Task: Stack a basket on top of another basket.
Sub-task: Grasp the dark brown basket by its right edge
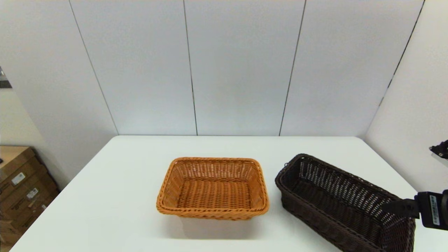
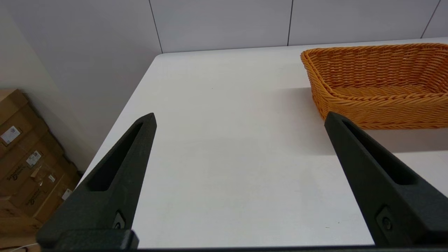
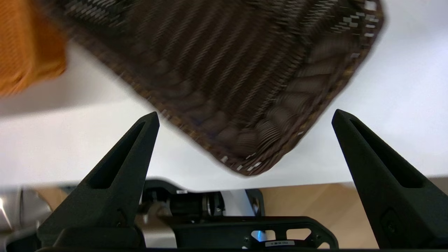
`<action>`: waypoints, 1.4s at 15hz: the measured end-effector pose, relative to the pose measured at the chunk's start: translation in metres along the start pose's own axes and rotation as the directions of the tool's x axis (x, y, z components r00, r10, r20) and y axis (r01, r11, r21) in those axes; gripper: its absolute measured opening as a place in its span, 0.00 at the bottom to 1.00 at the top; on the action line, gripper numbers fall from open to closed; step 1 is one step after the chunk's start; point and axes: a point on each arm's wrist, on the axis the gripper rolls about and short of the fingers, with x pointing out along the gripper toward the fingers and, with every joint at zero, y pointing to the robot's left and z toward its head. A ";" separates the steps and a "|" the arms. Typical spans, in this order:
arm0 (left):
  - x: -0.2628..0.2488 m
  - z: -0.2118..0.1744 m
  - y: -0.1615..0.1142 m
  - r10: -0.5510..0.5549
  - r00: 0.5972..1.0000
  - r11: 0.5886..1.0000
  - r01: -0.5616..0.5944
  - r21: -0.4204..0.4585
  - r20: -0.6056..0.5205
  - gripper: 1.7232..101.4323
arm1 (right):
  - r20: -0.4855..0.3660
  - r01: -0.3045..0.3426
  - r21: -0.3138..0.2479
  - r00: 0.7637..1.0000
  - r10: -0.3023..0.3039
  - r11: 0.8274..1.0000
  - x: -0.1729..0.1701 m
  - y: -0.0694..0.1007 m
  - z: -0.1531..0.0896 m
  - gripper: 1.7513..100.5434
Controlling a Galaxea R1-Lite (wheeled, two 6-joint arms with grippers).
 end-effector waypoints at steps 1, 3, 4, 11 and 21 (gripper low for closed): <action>0.000 0.000 0.000 0.000 1.000 1.000 0.000 0.001 0.000 0.96 | -0.009 0.024 0.028 1.000 -0.024 0.999 0.004 -0.001 0.004 0.97; 0.000 0.000 0.000 0.000 1.000 1.000 0.000 0.000 0.000 0.96 | -0.035 0.073 0.085 0.997 -0.070 0.994 0.014 -0.006 0.011 0.97; 0.000 0.000 0.000 0.000 1.000 1.000 0.000 0.000 0.000 0.96 | -0.051 0.100 0.104 0.994 -0.095 0.990 0.019 -0.009 0.015 0.97; 0.000 0.000 0.000 0.000 1.000 1.000 0.000 0.000 0.000 0.96 | -0.194 0.214 0.187 0.965 -0.178 0.959 0.061 -0.034 0.034 0.97; 0.000 0.000 0.000 0.000 1.000 1.000 0.000 0.000 0.000 0.96 | -0.415 0.378 0.214 0.870 -0.266 0.901 0.107 -0.043 0.028 0.97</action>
